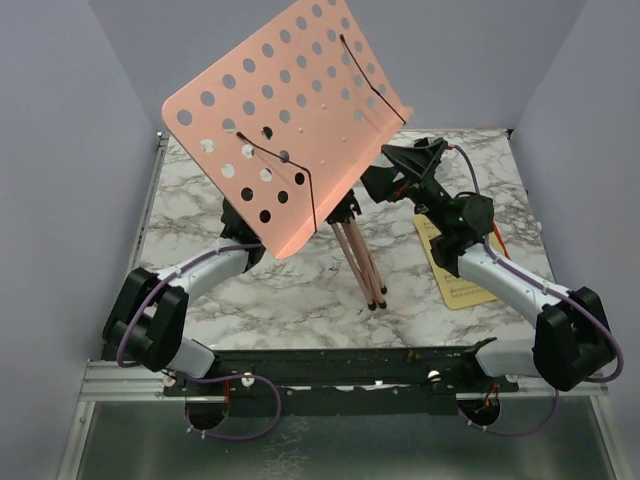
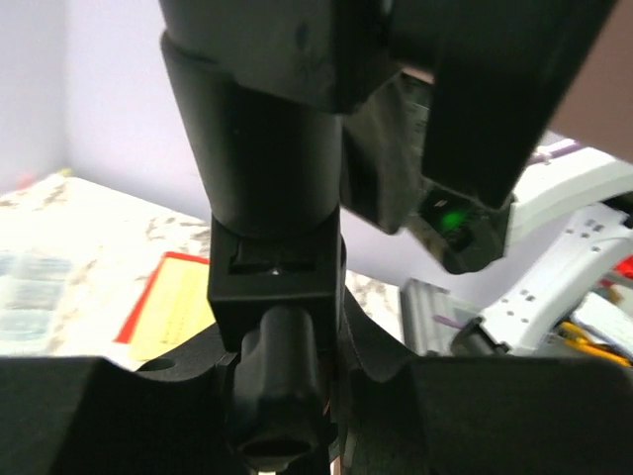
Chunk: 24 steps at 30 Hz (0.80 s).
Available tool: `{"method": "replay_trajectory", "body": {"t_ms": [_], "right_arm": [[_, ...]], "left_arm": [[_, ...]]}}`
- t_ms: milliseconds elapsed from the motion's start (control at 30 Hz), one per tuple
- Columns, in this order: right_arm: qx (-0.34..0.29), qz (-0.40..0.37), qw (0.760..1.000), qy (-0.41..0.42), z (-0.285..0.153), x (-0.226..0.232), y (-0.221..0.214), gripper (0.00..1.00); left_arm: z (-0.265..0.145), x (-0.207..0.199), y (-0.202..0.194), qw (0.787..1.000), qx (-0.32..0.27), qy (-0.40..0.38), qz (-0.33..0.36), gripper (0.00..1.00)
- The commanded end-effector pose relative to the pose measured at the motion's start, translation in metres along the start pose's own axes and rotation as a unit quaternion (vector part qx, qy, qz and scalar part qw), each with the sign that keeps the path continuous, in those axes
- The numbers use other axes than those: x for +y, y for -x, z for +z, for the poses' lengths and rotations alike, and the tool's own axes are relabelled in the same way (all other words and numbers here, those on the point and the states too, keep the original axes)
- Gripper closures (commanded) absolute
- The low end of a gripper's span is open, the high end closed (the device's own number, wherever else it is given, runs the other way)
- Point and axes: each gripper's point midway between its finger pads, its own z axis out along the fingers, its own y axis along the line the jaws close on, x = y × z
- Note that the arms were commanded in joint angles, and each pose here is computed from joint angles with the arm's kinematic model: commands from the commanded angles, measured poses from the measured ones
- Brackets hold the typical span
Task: Set up the instrument practice props
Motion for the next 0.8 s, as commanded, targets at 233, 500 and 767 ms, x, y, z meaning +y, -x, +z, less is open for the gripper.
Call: {"method": "replay_trajectory", "body": {"t_ms": [233,500,767], "right_arm": [[0.022,-0.108,0.992,-0.057,-0.064,-0.027,-0.021,0.0],[0.092,-0.448,0.802,-0.385,-0.139,-0.127,0.037,0.01],[0.232,-0.583,0.699,-0.342,-0.154,-0.164,0.038,0.11]], "left_arm": [[-0.023,-0.013,0.096,0.984,-0.055,0.029,0.168,1.0],[-0.033,-0.019,0.103,0.981,-0.056,0.064,0.173,1.0],[-0.035,-0.022,0.093,0.988,-0.036,0.046,0.14,1.0]]}}
